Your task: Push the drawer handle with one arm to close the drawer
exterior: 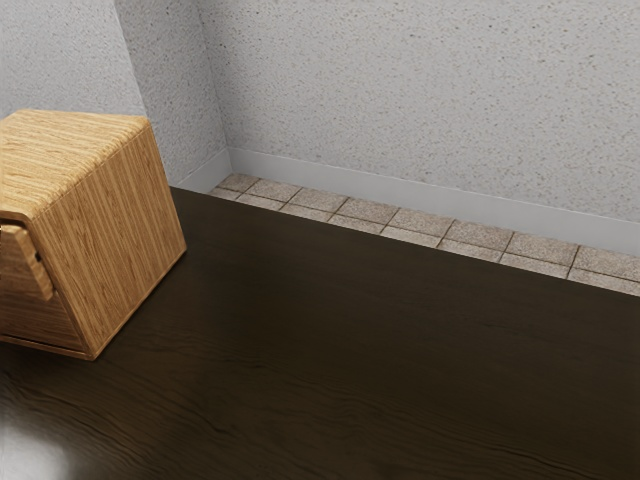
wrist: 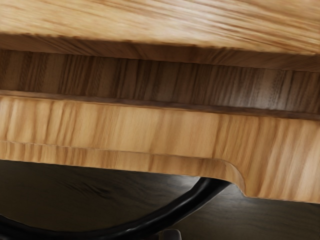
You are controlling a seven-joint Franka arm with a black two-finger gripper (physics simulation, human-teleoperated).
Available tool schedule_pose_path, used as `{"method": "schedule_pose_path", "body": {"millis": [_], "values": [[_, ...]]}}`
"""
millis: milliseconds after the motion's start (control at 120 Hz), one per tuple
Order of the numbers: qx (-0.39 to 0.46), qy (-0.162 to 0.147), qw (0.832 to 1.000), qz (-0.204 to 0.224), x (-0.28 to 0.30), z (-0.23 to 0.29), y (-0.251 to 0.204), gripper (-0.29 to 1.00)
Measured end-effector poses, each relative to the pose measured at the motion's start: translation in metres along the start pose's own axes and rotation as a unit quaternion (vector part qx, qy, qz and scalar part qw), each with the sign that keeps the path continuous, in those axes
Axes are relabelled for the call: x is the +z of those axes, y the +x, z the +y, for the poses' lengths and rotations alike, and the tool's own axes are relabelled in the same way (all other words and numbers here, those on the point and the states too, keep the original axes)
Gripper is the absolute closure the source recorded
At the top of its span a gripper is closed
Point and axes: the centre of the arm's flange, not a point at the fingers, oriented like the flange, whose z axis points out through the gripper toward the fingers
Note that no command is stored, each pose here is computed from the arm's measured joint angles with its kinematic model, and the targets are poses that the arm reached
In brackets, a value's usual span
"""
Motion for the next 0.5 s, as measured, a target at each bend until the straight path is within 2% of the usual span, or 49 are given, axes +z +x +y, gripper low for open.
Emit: {"method": "schedule_pose_path", "body": {"millis": [500], "values": [[0.000, -0.004, 1.000, 0.007, -0.001, 0.002, 0.013, 0.79]]}}
